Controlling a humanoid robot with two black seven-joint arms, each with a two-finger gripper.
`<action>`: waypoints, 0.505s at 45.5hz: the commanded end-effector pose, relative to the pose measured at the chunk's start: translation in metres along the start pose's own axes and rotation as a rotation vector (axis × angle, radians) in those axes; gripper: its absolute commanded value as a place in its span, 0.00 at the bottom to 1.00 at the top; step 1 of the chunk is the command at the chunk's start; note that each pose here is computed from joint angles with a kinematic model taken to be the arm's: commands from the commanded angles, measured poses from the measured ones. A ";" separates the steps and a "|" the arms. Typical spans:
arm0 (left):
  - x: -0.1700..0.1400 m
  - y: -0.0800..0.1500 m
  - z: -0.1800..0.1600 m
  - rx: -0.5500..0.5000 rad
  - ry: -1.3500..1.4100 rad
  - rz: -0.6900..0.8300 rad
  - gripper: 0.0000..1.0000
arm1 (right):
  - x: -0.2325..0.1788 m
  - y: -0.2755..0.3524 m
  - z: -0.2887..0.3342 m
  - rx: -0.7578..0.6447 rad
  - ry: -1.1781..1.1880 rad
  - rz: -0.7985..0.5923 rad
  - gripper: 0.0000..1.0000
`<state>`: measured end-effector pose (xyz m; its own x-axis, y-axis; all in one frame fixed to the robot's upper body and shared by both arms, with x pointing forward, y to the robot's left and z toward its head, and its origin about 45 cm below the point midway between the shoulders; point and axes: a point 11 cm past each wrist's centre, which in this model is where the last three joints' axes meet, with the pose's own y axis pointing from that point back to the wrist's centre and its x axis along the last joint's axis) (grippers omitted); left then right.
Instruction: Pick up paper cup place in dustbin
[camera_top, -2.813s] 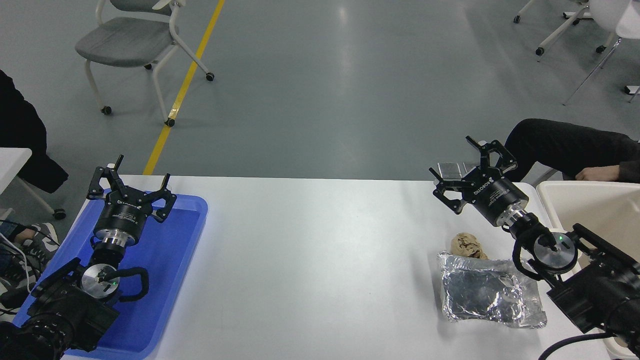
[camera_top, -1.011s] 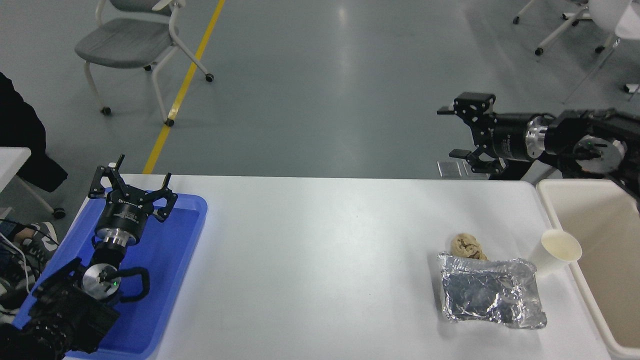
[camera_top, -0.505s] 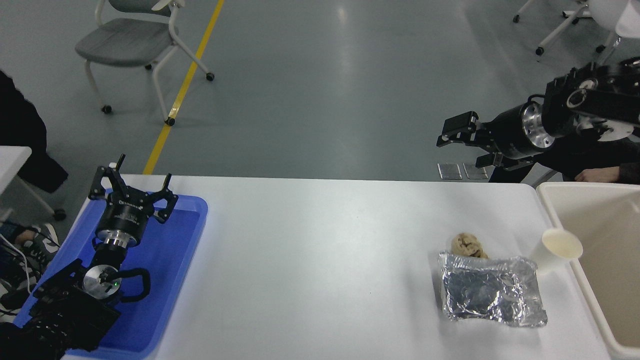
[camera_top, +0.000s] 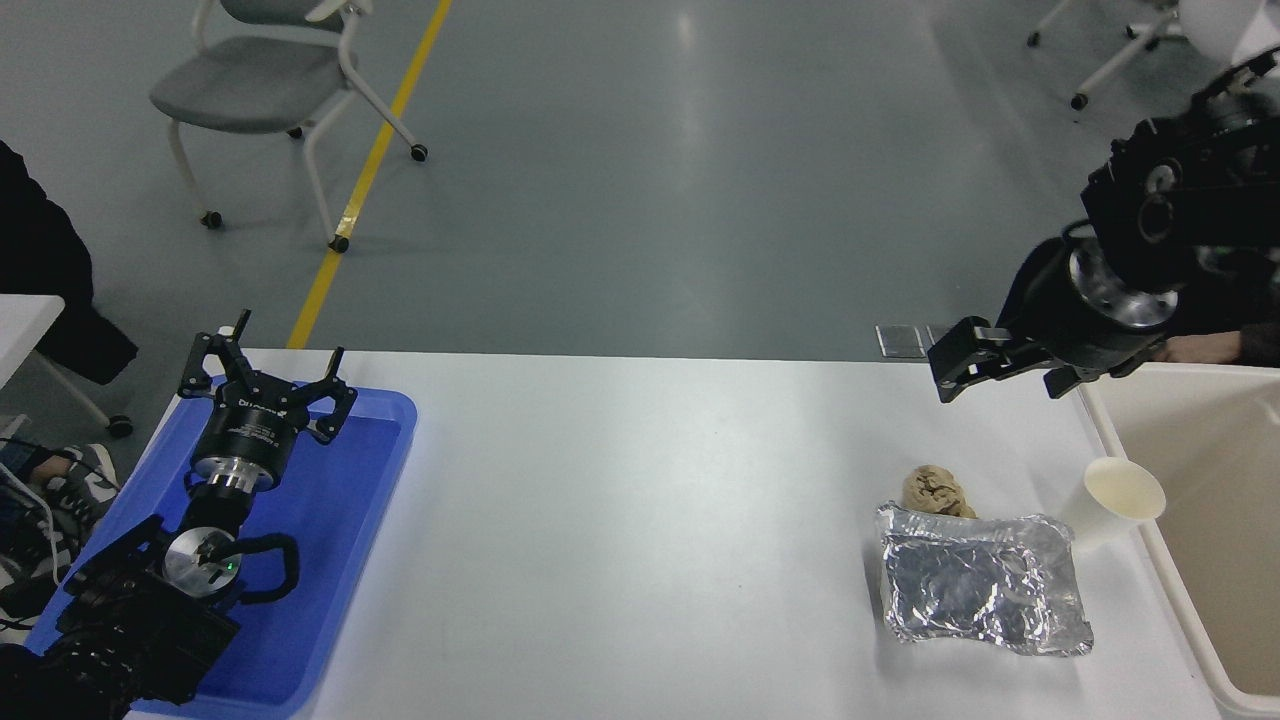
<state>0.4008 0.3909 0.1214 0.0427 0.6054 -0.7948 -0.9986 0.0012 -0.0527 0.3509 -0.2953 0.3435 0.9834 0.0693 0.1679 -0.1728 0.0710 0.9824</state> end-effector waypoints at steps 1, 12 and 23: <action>0.000 0.000 0.001 -0.002 -0.001 0.000 1.00 | -0.024 0.023 0.003 -0.028 -0.013 -0.061 1.00; 0.000 0.000 0.001 -0.001 -0.001 0.000 1.00 | -0.034 0.041 -0.006 -0.015 -0.038 -0.095 1.00; 0.000 0.000 0.001 -0.001 -0.001 0.000 1.00 | -0.037 0.046 -0.008 -0.005 -0.045 -0.114 1.00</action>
<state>0.4006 0.3919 0.1216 0.0417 0.6067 -0.7939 -0.9986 -0.0002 -0.0526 0.3140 -0.2899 0.3749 0.9964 0.0281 0.0797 -0.0819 0.0880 0.9927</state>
